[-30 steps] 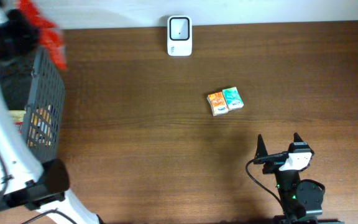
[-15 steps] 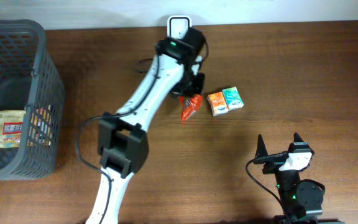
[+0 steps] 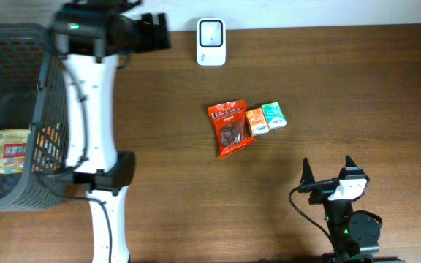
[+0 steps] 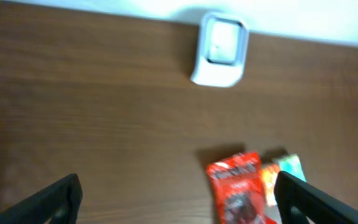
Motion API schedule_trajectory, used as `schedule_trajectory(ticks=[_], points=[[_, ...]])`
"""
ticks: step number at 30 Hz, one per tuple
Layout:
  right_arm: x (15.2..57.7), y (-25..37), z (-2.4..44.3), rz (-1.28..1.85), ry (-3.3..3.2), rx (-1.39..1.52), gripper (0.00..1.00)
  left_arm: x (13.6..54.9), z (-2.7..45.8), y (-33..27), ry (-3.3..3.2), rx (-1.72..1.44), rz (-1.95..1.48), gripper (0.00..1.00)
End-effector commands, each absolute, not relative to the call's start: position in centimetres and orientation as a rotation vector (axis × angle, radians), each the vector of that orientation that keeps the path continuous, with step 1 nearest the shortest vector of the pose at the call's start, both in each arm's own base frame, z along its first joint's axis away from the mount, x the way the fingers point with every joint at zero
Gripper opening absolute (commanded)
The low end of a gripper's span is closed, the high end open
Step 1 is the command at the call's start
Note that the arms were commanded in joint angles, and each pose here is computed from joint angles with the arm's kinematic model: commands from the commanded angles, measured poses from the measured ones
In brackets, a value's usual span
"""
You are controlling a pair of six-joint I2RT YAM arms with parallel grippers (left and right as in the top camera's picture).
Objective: Scan the item barcode
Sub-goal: 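Place the red sweets bag beside the tissue packs, then reach the left gripper into the basket and grasp the yellow snack bag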
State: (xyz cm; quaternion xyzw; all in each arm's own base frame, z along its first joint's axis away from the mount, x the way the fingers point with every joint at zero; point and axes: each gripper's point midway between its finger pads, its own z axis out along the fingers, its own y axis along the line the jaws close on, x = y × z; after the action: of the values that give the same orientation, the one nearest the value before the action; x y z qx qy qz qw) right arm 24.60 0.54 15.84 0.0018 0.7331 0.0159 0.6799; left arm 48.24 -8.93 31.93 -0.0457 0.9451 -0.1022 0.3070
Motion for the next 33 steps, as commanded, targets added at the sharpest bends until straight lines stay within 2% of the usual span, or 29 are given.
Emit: schedule_trajectory(ticks=[1, 6, 10, 14, 17, 19, 27, 33], points=[[24.6, 0.3, 15.5, 0.028, 1.651, 0.019, 0.99, 46.6, 36.7, -2.1, 2.374, -0.240, -0.203, 1.00], [24.6, 0.3, 15.5, 0.028, 1.651, 0.019, 0.99, 42.6, 41.2, 10.5, 2.209, -0.547, -0.061, 0.99], [24.6, 0.3, 15.5, 0.028, 1.651, 0.019, 0.99, 40.3, 39.5, 15.6, 2.249, -0.716, -0.002, 0.99], [24.6, 0.3, 15.5, 0.028, 1.651, 0.019, 0.99, 38.7, 34.8, 19.0, 2.386, -0.888, 0.122, 0.99], [24.6, 0.3, 15.5, 0.028, 1.651, 0.019, 0.99, 34.9, 31.1, 25.0, 2.322, -1.326, 0.375, 0.99], [24.6, 0.3, 15.5, 0.028, 1.651, 0.019, 0.99, 33.3, 27.9, 26.9, 2.362, -1.457, 0.418, 0.99], [24.6, 0.3, 15.5, 0.028, 1.651, 0.019, 0.99, 32.4, 11.8, 27.0, 2.608, -1.569, 0.436, 0.99], [24.6, 0.3, 15.5, 0.028, 1.651, 0.019, 0.98, 30.7, 6.5, 25.9, 2.655, -1.621, 0.440, 0.99]])
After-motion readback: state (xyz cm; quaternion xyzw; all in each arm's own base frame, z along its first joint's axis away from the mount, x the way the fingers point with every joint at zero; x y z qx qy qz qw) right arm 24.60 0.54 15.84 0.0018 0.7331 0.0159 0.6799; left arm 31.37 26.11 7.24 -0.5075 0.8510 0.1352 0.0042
